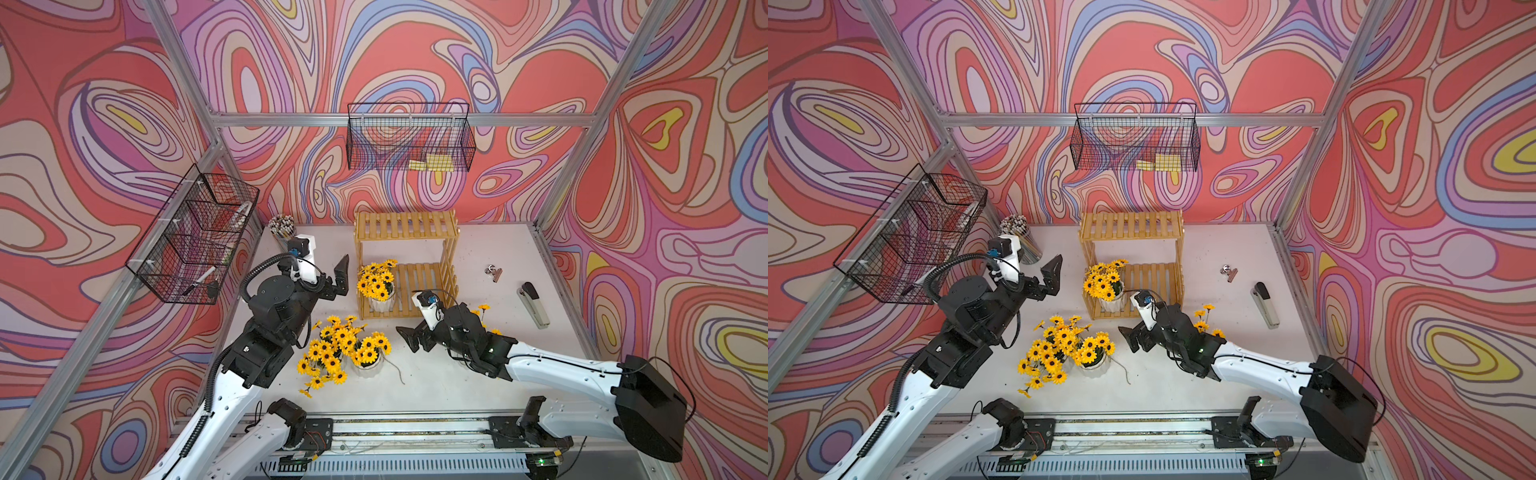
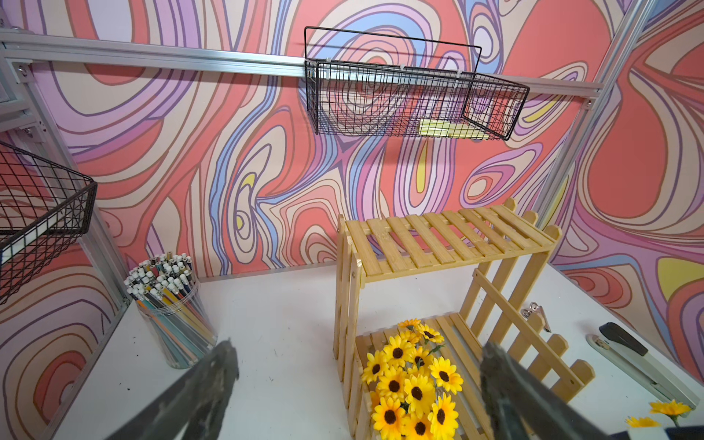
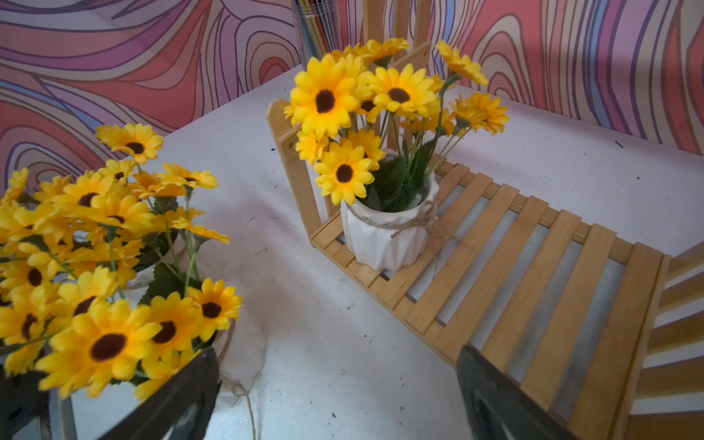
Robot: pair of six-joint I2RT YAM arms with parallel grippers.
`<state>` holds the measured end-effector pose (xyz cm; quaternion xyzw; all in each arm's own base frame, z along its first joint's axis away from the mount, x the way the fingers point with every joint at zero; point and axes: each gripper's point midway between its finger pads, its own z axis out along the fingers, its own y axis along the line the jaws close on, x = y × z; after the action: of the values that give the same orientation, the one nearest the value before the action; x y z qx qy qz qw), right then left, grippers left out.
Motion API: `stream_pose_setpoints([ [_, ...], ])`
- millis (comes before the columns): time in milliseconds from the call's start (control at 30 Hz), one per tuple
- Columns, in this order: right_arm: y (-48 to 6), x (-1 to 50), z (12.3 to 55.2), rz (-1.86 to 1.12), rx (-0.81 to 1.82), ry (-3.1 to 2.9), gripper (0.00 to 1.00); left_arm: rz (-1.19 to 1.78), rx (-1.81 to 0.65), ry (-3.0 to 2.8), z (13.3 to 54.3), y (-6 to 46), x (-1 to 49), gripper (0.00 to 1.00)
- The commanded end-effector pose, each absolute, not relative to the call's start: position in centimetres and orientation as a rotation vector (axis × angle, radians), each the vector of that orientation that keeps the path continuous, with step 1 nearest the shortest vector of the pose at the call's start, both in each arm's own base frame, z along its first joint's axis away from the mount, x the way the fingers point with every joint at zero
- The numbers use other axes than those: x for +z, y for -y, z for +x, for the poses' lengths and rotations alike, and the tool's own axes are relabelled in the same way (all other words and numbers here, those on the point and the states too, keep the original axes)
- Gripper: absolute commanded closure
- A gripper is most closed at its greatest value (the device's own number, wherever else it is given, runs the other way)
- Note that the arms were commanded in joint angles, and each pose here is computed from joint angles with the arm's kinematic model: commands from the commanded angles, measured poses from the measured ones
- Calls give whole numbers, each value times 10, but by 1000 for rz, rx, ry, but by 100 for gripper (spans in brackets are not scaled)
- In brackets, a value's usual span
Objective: Take the sunflower pots off the shelves
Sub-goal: Place the sunflower pot at the center of the board, then pick up the sunflower pot from the shelf.
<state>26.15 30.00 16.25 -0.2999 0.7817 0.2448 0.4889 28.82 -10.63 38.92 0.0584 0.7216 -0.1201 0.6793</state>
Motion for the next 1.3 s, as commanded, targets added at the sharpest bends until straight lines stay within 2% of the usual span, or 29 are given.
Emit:
stream_pose_setpoints([
  [0, -307, 171, 278, -697, 631, -1840, 2, 136, -276, -1573, 287, 106, 409, 0],
  [700, -330, 131, 340, -648, 659, -1736, 2, 168, -265, -1539, 286, 108, 428, 0],
  [1267, -339, 108, 364, -678, 634, -1754, 2, 171, -247, -1537, 283, 105, 429, 0],
])
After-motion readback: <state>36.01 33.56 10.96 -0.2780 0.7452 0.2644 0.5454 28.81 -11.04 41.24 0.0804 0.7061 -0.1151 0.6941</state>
